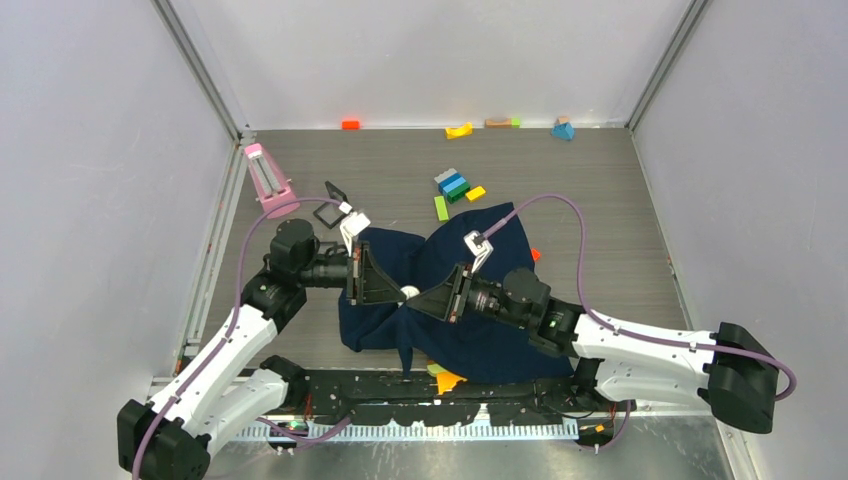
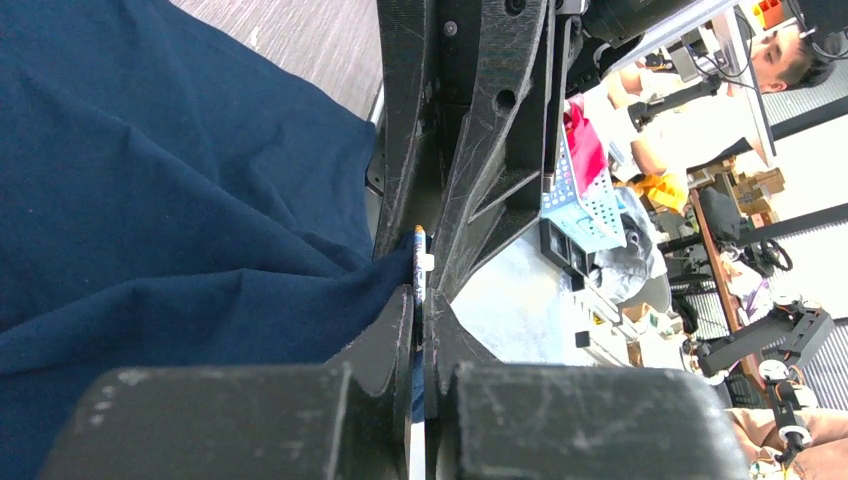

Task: Pin the brooch onto the clothing

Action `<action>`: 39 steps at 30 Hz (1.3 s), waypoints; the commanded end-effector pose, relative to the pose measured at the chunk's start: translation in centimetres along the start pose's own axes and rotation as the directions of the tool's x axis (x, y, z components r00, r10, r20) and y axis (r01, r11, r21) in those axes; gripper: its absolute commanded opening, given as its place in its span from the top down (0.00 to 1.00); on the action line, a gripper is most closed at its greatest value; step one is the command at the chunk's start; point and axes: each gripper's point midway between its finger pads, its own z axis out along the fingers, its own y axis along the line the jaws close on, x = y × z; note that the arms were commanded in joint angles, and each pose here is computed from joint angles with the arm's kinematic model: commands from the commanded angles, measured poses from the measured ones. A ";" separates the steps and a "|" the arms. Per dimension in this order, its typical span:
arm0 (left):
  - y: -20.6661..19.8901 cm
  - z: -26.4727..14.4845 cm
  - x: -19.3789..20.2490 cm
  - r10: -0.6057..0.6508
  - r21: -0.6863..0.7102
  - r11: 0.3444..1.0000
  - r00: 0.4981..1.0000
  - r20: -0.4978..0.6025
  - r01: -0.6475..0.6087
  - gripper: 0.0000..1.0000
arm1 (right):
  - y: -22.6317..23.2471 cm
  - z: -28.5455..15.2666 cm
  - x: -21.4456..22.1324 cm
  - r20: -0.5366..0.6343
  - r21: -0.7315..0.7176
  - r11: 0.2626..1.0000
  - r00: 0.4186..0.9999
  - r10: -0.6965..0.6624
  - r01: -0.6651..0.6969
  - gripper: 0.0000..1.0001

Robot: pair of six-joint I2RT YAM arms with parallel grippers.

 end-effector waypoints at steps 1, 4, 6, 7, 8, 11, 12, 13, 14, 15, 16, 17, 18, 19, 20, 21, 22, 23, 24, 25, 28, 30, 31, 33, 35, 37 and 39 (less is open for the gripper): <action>-4.7 -0.7 2.1 0.036 0.206 0.979 0.993 -0.114 -0.012 1.00 | -5.9 0.4 -3.3 0.164 0.219 0.974 0.986 0.024 -0.060 0.90; -4.8 -0.7 2.3 0.038 0.210 0.978 0.992 -0.117 -0.013 1.00 | -6.5 0.4 -3.4 0.170 0.231 0.969 0.984 0.046 -0.085 0.91; -4.8 -0.7 2.3 0.040 0.210 0.978 0.992 -0.117 -0.015 1.00 | -6.9 0.4 -3.4 0.174 0.236 0.967 0.983 0.053 -0.094 0.91; -4.7 -0.7 2.3 0.041 0.208 0.978 0.992 -0.116 -0.016 1.00 | -6.9 0.3 -3.5 0.179 0.236 0.967 0.982 0.054 -0.096 0.91; -4.7 -0.7 2.2 0.043 0.206 0.978 0.993 -0.114 -0.018 1.00 | -7.1 0.3 -3.5 0.180 0.239 0.966 0.982 0.056 -0.099 0.91; -4.5 -0.6 2.3 0.041 0.192 0.981 0.993 -0.112 -0.019 1.00 | -7.4 0.1 -3.6 0.188 0.249 0.963 0.980 0.060 -0.106 0.91; -4.4 -0.6 2.4 0.040 0.188 0.982 0.993 -0.113 -0.018 1.00 | -7.5 0.0 -3.6 0.191 0.250 0.962 0.980 0.062 -0.110 0.91; -4.3 -0.6 2.4 0.040 0.180 0.983 0.993 -0.111 -0.019 1.00 | -7.7 -0.1 -3.6 0.197 0.258 0.960 0.979 0.062 -0.113 0.91; -4.2 -0.6 2.4 0.041 0.175 0.984 0.993 -0.108 -0.021 1.00 | -7.8 -0.2 -3.6 0.201 0.260 0.958 0.977 0.066 -0.118 0.92; -4.2 -0.6 2.4 0.039 0.171 0.985 0.993 -0.108 -0.020 1.00 | -8.0 -0.3 -3.7 0.205 0.267 0.956 0.976 0.067 -0.121 0.92; -4.1 -0.6 2.4 0.039 0.167 0.986 0.994 -0.106 -0.021 1.00 | -8.1 -0.4 -3.7 0.209 0.268 0.955 0.975 0.071 -0.127 0.92; -4.0 -0.6 2.4 0.037 0.161 0.987 0.994 -0.105 -0.019 1.00 | -8.3 -0.5 -3.8 0.213 0.272 0.954 0.974 0.071 -0.129 0.92; -3.9 -0.6 2.5 0.034 0.153 0.988 0.994 -0.105 -0.018 1.00 | -8.3 -0.5 -3.8 0.213 0.273 0.953 0.974 0.072 -0.130 0.92; -3.6 -0.5 2.5 0.028 0.140 0.990 0.994 -0.104 -0.014 1.00 | -8.4 -0.6 -3.8 0.213 0.276 0.952 0.974 0.071 -0.130 0.92; -3.3 -0.5 2.5 0.022 0.124 0.992 0.994 -0.103 -0.009 1.00 | -8.4 -0.6 -3.8 0.210 0.275 0.953 0.975 0.069 -0.126 0.92; -2.9 -0.4 2.5 0.016 0.101 0.995 0.995 -0.099 -0.006 1.00 | -8.3 -0.6 -3.8 0.210 0.273 0.954 0.975 0.067 -0.124 0.92; -2.5 -0.3 2.5 0.008 0.078 0.997 0.995 -0.096 -0.001 1.00 | -8.2 -0.6 -3.8 0.204 0.268 0.956 0.977 0.062 -0.116 0.92; -2.0 -0.3 2.5 0.003 0.054 0.999 0.996 -0.092 0.002 1.00 | -8.1 -0.6 -3.8 0.200 0.264 0.959 0.978 0.053 -0.106 0.92; -1.5 -0.2 2.4 -0.006 0.027 1.000 0.996 -0.088 0.008 1.00 | -7.7 -0.5 -3.8 0.191 0.251 0.963 0.980 0.050 -0.098 0.92; -1.0 -0.1 2.4 -0.009 0.005 1.000 0.997 -0.083 0.010 1.00 | -7.5 -0.5 -3.8 0.183 0.244 0.966 0.983 0.036 -0.081 0.92; 0.4 0.1 2.4 -0.041 -0.055 0.998 0.997 -0.067 0.038 1.00 | -6.5 -0.3 -3.6 0.153 0.205 0.978 0.988 0.015 -0.047 0.90; 1.2 0.2 2.4 -0.063 -0.090 0.994 0.996 -0.063 0.057 1.00 | -5.9 -0.4 -3.3 0.124 0.182 0.983 0.992 -0.003 -0.020 0.89; 1.7 0.3 2.4 -0.077 -0.110 0.992 0.995 -0.059 0.070 1.00 | -5.7 -0.4 -3.2 0.117 0.174 0.985 0.993 -0.016 -0.004 0.88; 2.4 0.4 2.5 -0.096 -0.138 0.987 0.994 -0.054 0.088 1.00 | -5.2 -0.5 -3.2 0.103 0.159 0.987 0.994 -0.033 0.016 0.86; 3.0 0.5 2.6 -0.116 -0.161 0.981 0.992 -0.050 0.107 1.00 | -4.9 -0.7 -3.1 0.093 0.151 0.988 0.995 -0.047 0.033 0.84; 3.6 0.5 2.6 -0.130 -0.185 0.975 0.991 -0.040 0.121 1.00 | -4.7 -0.9 -3.1 0.086 0.148 0.988 0.995 -0.055 0.042 0.82; 4.0 0.5 2.5 -0.137 -0.203 0.971 0.990 -0.027 0.129 1.00 | -4.6 -1.2 -3.1 0.083 0.151 0.987 0.994 -0.066 0.053 0.79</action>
